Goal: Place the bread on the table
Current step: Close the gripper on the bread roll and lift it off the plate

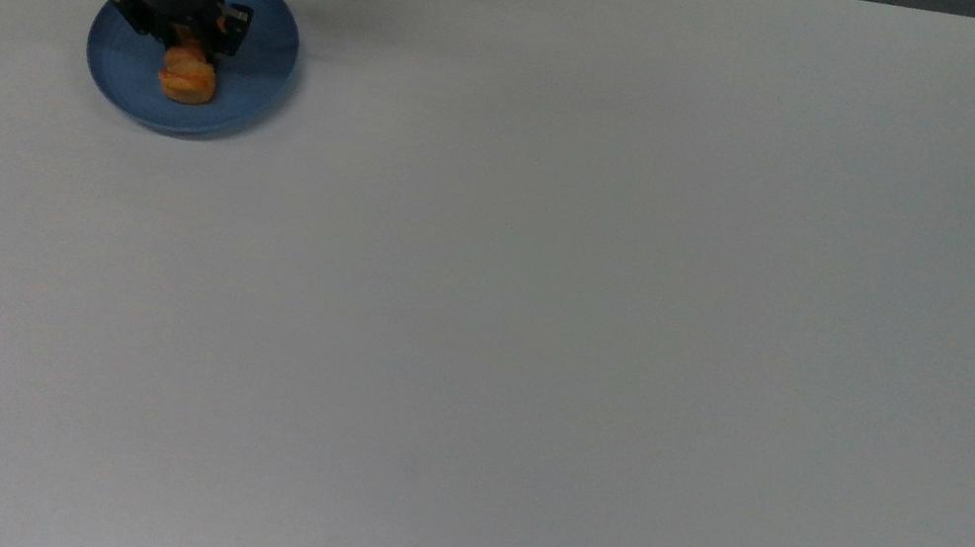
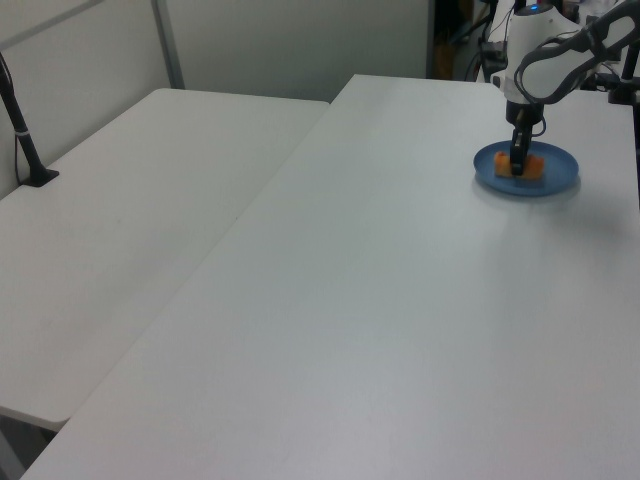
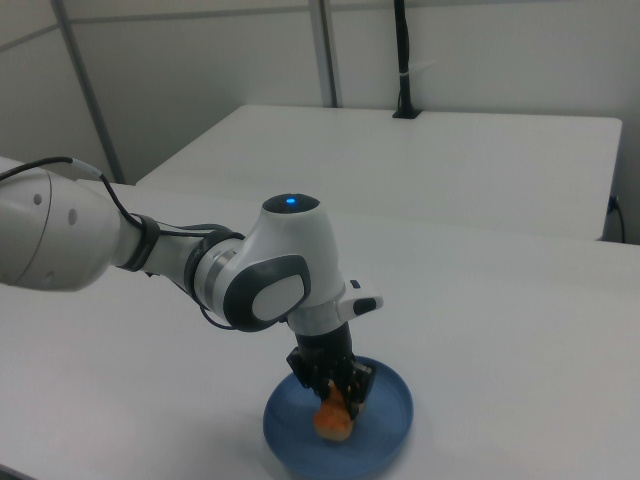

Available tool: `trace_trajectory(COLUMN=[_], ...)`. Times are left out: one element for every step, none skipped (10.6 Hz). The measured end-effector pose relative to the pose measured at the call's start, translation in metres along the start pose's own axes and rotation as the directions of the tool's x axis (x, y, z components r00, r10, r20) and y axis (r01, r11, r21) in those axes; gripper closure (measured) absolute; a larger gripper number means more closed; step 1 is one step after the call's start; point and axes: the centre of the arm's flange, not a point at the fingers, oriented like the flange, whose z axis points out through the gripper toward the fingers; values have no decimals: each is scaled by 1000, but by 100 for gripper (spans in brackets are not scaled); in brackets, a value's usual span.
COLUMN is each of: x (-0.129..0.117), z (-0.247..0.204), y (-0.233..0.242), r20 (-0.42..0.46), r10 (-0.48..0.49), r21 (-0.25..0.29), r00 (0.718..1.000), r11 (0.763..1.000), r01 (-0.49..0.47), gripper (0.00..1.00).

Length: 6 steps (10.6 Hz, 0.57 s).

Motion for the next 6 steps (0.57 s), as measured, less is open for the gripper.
trace_trajectory(x=[0,0,1,1,4,7], z=[0,-1,-5,-14,-29,-52], y=[0,0,1,2,5,9], r20=[0,-1,-1,12,25,33], r10=[0,0,1,3,5,9], r21=[0,0,0,6,12,16], r00=[1000,1000,1000,1000,1000,999], r11=[1000,1000,1000,1000,1000,1000], r01=[0,0,-1,-3,-5,-9], gripper=[59,59,61,61,61,61])
